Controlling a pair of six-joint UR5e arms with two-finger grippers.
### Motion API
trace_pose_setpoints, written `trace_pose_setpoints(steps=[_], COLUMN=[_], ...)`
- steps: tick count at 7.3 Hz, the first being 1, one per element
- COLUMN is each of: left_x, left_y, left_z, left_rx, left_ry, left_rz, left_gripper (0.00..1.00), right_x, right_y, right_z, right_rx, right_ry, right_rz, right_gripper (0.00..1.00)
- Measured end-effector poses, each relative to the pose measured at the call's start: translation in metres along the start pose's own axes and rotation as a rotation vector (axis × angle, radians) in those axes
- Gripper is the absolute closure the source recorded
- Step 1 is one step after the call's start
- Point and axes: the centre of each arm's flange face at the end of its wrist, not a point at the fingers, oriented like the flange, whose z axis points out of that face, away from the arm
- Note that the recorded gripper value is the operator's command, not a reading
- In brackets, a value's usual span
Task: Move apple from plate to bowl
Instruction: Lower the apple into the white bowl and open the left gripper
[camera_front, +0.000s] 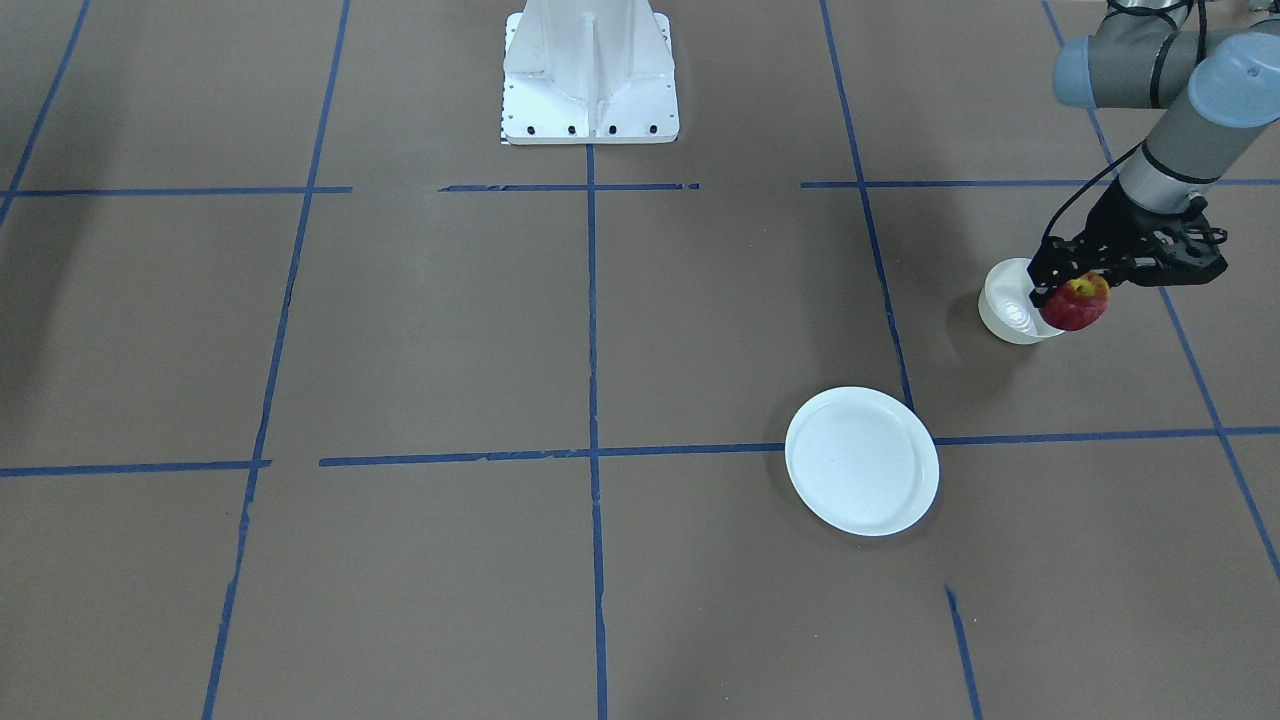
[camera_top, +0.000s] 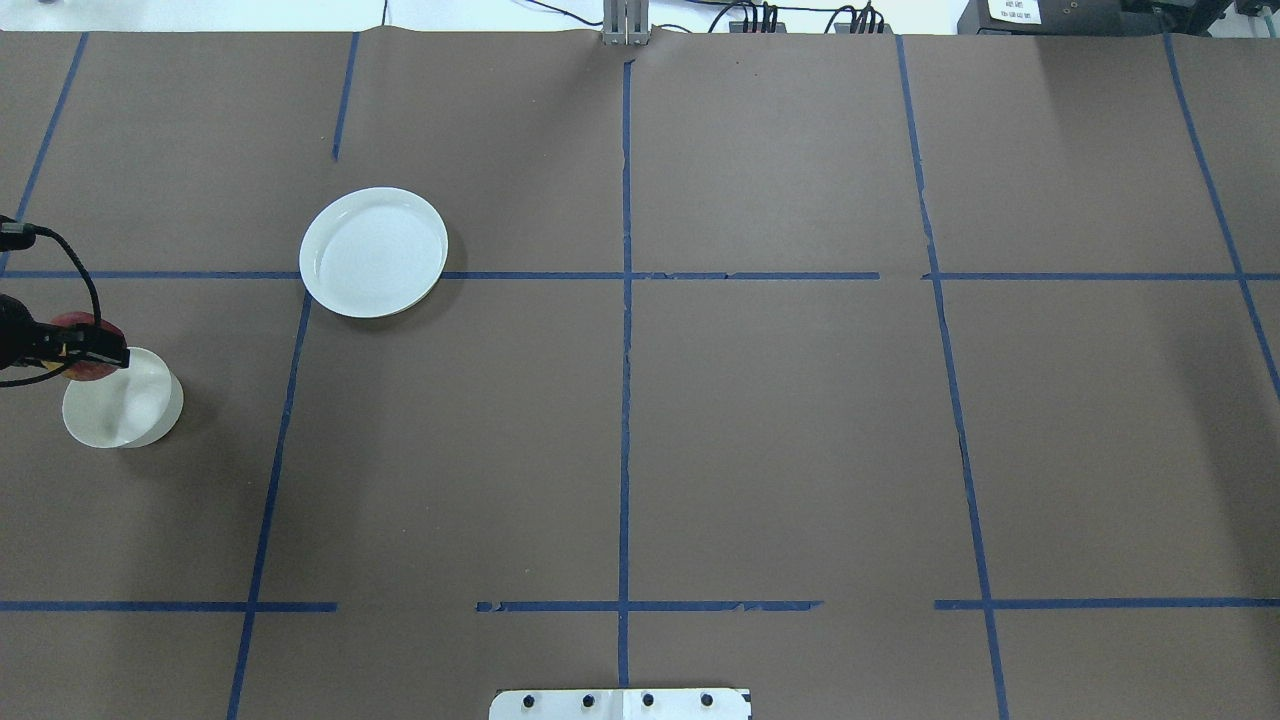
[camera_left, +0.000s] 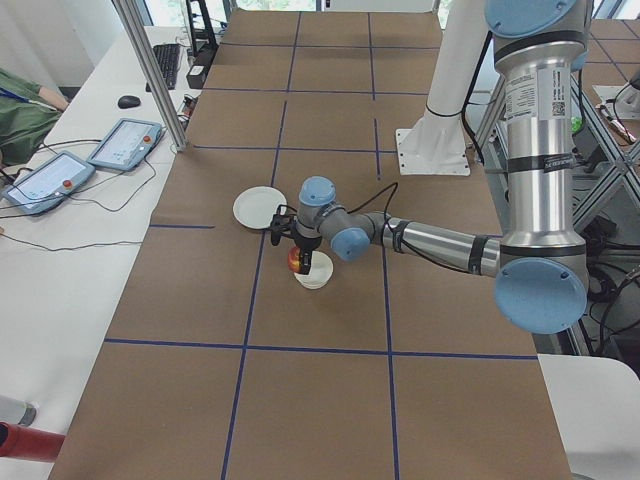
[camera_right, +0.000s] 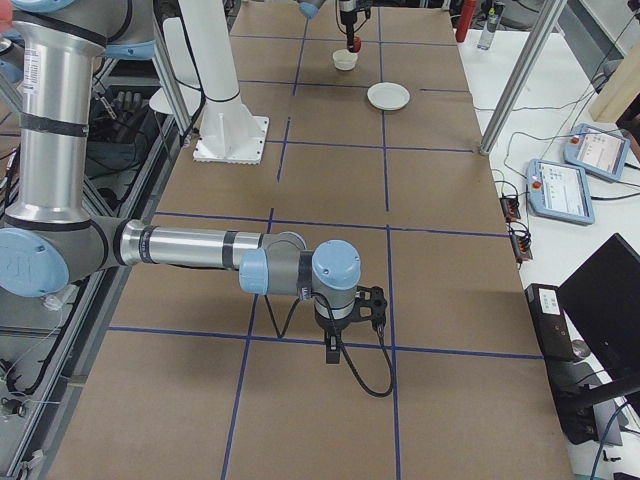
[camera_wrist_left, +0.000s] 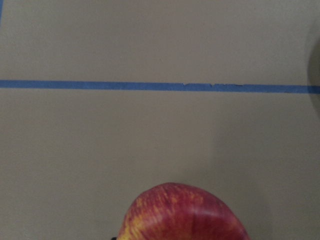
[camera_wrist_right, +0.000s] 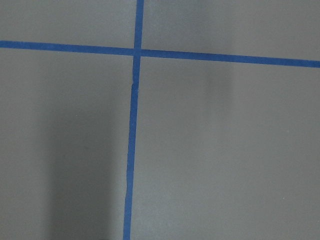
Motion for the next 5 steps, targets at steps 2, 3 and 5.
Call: trace_pose_setpoints(steps=[2, 3, 5], left_x=[0.003, 0.000, -0.011], left_y=[0.015, 0.023, 0.037], left_z=[0.019, 0.023, 0.025], left_rx=[-0.023, -0.036, -0.045], left_ry=[0.012, 0.010, 0.018], left_rz=[0.005, 0.010, 0.023], left_gripper=[0.94, 0.94, 0.77], right_x=[0.000, 0.000, 0.000], right_y=[0.000, 0.000, 0.000], right_z=[0.000, 0.000, 0.000], right_rx=[0.000, 0.000, 0.000], right_ry=[0.000, 0.000, 0.000], right_rz=[0.000, 0.000, 0.000], right_gripper=[0.00, 0.00, 0.00])
